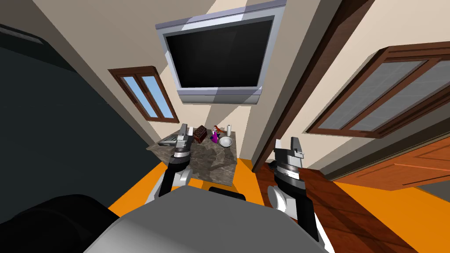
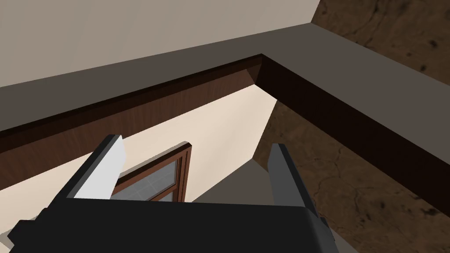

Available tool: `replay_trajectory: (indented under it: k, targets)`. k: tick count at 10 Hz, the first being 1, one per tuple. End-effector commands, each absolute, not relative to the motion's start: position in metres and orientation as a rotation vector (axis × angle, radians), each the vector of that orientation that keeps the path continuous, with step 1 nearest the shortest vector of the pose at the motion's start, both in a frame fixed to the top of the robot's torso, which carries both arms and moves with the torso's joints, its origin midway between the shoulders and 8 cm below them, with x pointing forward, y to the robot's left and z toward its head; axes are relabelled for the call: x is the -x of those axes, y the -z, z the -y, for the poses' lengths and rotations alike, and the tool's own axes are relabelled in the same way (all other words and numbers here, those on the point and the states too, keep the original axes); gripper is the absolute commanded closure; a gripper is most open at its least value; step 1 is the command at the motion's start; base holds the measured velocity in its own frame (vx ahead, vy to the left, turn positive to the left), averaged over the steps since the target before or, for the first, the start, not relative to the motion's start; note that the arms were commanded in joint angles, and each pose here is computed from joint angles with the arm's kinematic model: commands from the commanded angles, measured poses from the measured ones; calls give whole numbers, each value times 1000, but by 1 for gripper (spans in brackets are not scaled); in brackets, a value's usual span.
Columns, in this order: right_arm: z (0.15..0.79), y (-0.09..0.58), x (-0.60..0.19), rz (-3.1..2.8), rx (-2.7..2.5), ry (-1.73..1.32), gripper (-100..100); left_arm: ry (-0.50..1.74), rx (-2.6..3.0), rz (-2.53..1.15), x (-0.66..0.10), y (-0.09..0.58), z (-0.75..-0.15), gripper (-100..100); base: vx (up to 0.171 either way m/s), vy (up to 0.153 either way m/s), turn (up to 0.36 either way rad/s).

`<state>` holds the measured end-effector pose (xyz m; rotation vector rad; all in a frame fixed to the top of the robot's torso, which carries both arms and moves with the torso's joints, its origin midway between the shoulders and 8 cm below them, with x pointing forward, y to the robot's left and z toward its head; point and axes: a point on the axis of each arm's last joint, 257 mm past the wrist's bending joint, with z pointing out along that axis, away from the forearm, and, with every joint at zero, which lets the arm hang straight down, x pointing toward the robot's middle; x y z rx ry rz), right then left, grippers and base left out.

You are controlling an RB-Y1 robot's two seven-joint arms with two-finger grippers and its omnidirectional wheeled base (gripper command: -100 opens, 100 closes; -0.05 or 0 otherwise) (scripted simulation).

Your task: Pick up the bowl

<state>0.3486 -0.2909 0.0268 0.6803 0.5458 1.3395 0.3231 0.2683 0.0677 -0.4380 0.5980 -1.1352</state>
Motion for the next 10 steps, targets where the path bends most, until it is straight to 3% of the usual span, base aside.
replay_trajectory:
  k: [1,10]
  targets:
    - [291,-27,-349,-546,-680,-1340,0,1136,415,-638,-331,-65,-266,-100,-24,-27,-59]
    - [291,-27,-349,-546,-680,-1340,0,1117,489,-767,-403,-44,-287,-100,-73,-51,-73]
